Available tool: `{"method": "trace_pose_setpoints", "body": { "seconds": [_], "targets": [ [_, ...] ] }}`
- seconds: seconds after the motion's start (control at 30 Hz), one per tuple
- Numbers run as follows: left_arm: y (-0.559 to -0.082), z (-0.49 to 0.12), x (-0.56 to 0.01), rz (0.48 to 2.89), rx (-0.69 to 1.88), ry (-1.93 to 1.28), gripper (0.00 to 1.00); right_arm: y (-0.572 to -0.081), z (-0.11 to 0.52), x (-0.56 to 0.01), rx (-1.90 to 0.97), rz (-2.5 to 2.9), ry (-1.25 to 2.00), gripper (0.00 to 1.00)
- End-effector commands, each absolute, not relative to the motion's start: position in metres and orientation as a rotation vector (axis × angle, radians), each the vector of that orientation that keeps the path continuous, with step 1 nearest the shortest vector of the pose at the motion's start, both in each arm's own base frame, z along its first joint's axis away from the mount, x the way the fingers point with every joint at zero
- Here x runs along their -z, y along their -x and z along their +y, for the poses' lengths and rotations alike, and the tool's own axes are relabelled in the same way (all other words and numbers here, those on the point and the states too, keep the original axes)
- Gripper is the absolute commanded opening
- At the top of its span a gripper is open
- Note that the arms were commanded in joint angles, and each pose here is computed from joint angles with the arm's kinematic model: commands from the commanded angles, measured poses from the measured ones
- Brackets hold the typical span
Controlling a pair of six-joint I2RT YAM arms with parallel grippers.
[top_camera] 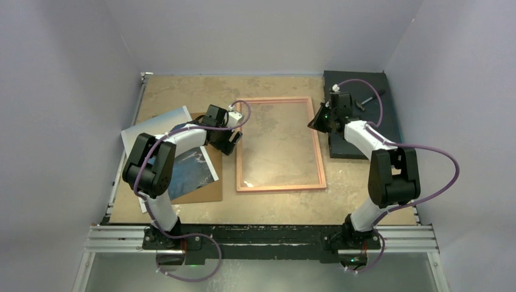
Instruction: Put the photo into the frame
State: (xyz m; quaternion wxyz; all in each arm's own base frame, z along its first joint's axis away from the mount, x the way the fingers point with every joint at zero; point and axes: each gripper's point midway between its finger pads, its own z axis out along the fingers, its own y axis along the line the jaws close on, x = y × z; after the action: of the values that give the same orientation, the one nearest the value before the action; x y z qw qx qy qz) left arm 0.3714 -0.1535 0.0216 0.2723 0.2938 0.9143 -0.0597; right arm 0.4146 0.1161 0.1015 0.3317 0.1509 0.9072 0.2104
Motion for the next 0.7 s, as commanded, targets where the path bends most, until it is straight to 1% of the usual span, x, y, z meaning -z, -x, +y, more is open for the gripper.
{"method": "trace_pose_setpoints", "body": {
  "seconds": [0.0, 0.3, 0.53, 0.67],
  "targets": [
    [-0.380, -0.160, -0.023, 2.447, 0.179, -0.766, 0.75, -0.413, 0.114, -0.119, -0.552, 2.336, -0.389, 0.00],
    [-0.378, -0.162, -0.019, 2.455, 0.198, -0.784, 0.72, -0.413, 0.124, -0.108, -0.616, 2.347, -0.379, 0.00],
    [-0.375, -0.163, -0.014, 2.460, 0.210, -0.803, 0.69, -0.407, 0.129, -0.109, -0.671, 2.321, -0.460, 0.00],
    [-0.372, -0.163, -0.014, 2.456, 0.218, -0.814, 0.68, -0.412, 0.139, -0.124, -0.770, 2.281, -0.521, 0.00]
  ]
}}
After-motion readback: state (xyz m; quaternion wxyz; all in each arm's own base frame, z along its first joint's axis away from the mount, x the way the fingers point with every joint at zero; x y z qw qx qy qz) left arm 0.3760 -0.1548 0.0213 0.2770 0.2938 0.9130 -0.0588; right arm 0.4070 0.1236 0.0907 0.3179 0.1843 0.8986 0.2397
